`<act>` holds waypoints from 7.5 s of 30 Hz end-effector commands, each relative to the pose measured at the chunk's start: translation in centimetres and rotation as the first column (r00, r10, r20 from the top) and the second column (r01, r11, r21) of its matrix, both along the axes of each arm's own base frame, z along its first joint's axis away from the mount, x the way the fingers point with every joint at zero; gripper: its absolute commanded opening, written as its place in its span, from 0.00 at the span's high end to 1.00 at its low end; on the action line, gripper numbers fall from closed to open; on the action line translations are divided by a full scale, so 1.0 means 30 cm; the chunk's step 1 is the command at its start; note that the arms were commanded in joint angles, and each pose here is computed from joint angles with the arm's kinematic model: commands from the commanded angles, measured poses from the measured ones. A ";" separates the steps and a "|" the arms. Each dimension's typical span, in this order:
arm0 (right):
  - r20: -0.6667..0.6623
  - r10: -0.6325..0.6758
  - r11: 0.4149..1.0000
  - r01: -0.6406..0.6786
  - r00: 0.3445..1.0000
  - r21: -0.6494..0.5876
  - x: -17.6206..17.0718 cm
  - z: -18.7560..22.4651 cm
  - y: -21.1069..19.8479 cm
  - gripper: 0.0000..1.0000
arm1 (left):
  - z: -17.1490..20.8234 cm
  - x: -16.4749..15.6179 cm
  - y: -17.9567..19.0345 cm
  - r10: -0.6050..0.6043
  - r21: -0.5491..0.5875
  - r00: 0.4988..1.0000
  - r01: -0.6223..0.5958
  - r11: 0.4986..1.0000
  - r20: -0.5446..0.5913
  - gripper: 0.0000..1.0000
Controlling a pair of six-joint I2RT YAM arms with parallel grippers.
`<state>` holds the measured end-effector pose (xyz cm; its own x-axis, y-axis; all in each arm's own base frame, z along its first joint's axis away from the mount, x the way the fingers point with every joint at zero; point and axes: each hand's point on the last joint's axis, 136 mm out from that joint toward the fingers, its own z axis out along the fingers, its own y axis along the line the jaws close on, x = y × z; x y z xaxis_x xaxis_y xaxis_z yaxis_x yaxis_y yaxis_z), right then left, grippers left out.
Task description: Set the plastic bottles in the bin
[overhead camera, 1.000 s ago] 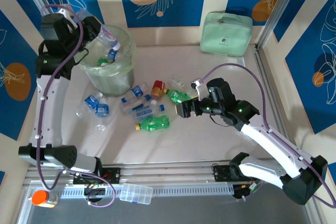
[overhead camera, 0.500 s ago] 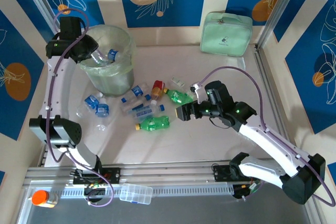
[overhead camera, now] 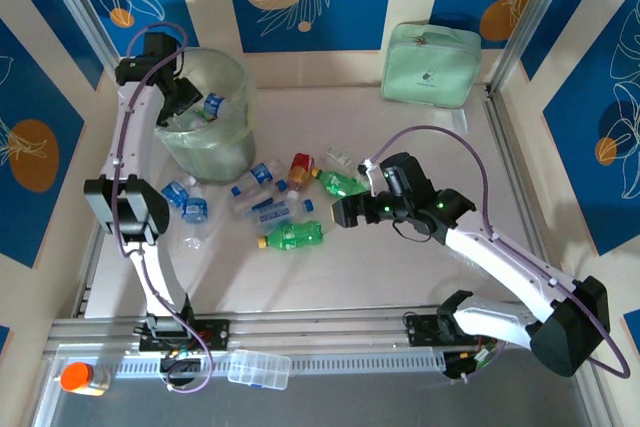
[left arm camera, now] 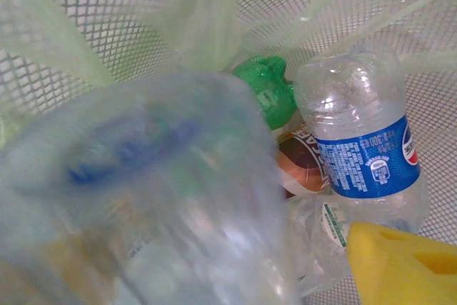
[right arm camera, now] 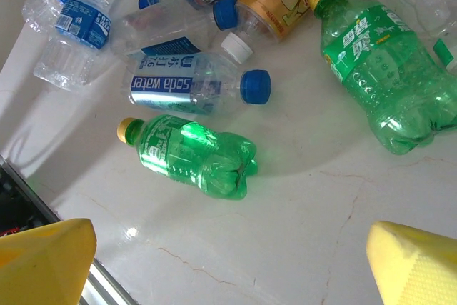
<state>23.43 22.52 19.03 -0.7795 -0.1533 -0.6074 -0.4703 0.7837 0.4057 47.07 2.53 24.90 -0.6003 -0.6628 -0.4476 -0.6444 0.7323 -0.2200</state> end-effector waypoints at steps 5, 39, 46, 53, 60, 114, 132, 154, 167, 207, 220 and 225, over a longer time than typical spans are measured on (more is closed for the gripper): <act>0.009 -0.013 1.000 0.013 1.000 -0.002 0.001 0.001 -0.008 0.03 | 0.135 -0.037 -0.002 0.012 -0.040 0.997 -0.008 0.999 0.083 0.08; -0.004 0.303 0.950 -0.302 0.953 -0.081 -0.126 0.007 0.188 0.09 | 0.292 -0.582 -0.503 -0.545 0.001 0.679 0.625 0.780 0.491 0.31; -0.062 0.422 0.892 -0.427 0.904 -0.149 -0.146 -0.051 0.306 0.09 | 0.070 -0.705 -0.409 -0.458 -0.038 0.767 0.528 0.848 0.448 0.25; -0.108 0.423 0.883 -0.436 0.900 -0.173 -0.088 -0.115 0.382 0.07 | -0.129 -0.774 -0.439 -0.482 -0.136 0.791 0.562 0.816 0.377 0.23; -0.131 0.404 0.890 -0.422 0.905 -0.174 -0.022 -0.148 0.448 0.06 | -0.172 -0.840 -0.429 -0.628 -0.063 0.735 0.661 0.747 0.256 0.20; -0.296 0.576 0.603 -0.641 0.762 -0.475 -0.157 -0.543 0.437 0.27 | -0.191 -0.828 -0.445 -0.649 -0.051 0.714 0.682 0.730 0.262 0.15; -0.151 0.610 0.688 -0.614 0.778 -0.386 -0.180 -0.368 0.455 0.39 | -0.115 -0.872 -0.519 -0.547 -0.237 0.726 0.668 0.706 0.417 0.16; 0.008 0.489 0.869 -0.488 0.872 0.088 -0.197 0.000 0.399 0.39 | 0.135 -0.811 -0.715 -0.415 -0.197 0.398 0.872 0.447 0.818 0.15; 0.052 0.430 0.885 -0.432 0.902 0.175 -0.183 0.079 0.370 0.39 | 0.104 -0.801 -0.883 -0.461 -0.204 0.337 0.927 0.316 0.821 0.19; 0.114 0.339 0.917 -0.355 0.934 0.181 -0.155 0.120 0.305 0.01 | 0.236 -0.750 -0.871 -0.525 -0.037 0.288 0.898 0.438 0.801 1.00; 0.204 0.195 0.960 -0.229 0.959 0.159 -0.103 0.168 0.193 0.01 | 0.396 -0.663 -0.729 -0.551 0.091 0.321 0.799 0.594 0.771 1.00; 0.217 0.133 0.965 -0.176 0.967 0.195 -0.081 0.200 0.147 0.00 | 0.503 -0.607 -0.679 -0.560 0.145 0.320 0.761 0.633 0.765 1.00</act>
<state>20.54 27.98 24.71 -0.6128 -0.1521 -0.7755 -0.6946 0.5717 0.4367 28.10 -18.93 38.50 -0.4875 -0.3459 -0.8017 0.4829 0.6582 -0.5776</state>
